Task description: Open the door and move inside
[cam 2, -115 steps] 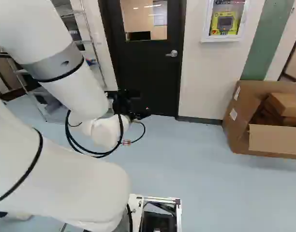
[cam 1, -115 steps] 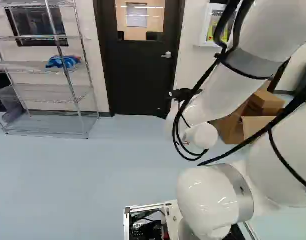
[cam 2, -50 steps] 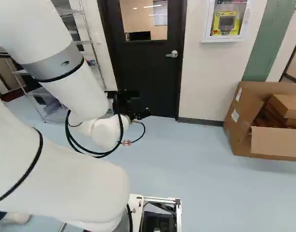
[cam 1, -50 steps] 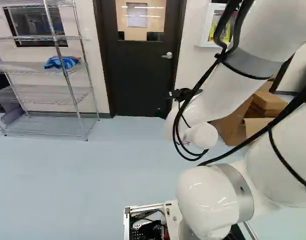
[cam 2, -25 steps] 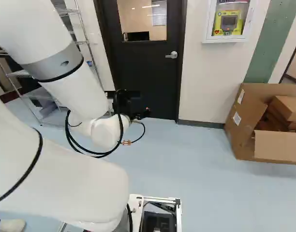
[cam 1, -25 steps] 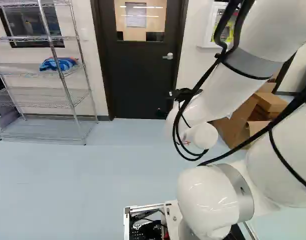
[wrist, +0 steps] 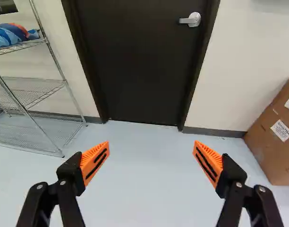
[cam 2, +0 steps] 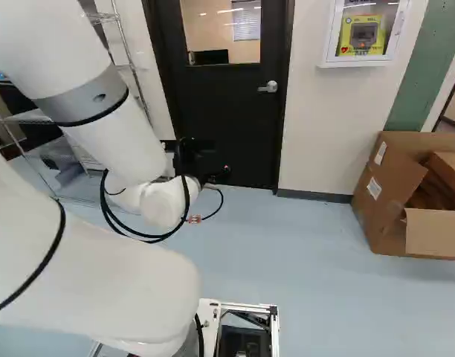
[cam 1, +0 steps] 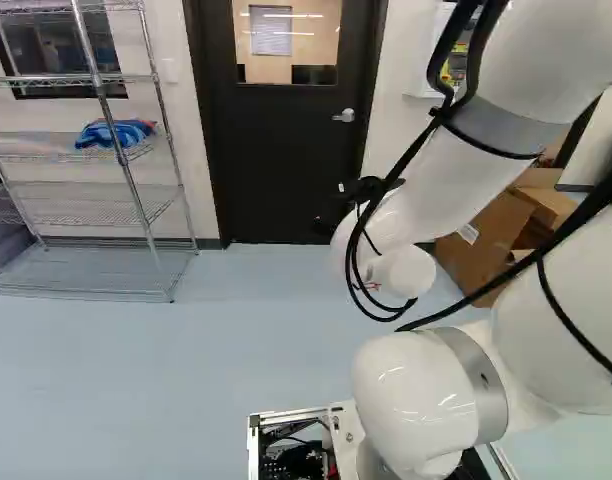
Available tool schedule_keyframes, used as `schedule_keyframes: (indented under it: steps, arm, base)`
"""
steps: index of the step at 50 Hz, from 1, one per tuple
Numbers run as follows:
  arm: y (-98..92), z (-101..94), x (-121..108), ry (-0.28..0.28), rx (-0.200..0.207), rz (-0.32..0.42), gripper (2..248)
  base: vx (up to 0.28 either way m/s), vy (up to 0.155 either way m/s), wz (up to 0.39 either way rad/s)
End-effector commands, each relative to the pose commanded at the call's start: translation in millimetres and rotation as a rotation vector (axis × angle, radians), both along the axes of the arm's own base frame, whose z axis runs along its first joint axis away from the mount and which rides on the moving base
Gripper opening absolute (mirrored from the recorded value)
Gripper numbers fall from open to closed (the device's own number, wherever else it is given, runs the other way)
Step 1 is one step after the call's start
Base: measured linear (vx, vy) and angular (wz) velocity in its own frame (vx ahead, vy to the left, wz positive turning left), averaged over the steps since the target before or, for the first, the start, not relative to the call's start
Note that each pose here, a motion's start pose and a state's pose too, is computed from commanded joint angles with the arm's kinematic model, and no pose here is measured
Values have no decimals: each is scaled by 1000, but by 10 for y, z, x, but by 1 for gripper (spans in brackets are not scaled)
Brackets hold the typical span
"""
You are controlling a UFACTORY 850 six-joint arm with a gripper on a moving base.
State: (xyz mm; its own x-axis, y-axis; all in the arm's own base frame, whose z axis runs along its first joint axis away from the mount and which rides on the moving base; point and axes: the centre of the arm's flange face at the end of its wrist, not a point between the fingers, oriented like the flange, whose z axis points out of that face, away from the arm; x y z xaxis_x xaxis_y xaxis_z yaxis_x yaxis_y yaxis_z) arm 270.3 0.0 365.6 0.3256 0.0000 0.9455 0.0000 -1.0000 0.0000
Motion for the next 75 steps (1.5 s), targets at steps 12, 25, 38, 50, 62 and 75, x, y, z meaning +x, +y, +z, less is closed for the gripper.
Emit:
schedule_keyframes:
  steps: [12,25,38,50,62,75]
  arm:
    - [0,0,0,0,0,0,247]
    - [0,0,0,0,0,0,247]
    - [0,0,0,0,0,0,247]
    - [0,0,0,0,0,0,247]
    - [0,0,0,0,0,0,247]
    - [0,0,0,0,0,0,247]
  base:
    - [166,98,-83]
    - [192,83,-214]
    - [193,82,-249]
    - [195,90,-255]
    - [188,85,-249]
    - [184,134,-76]
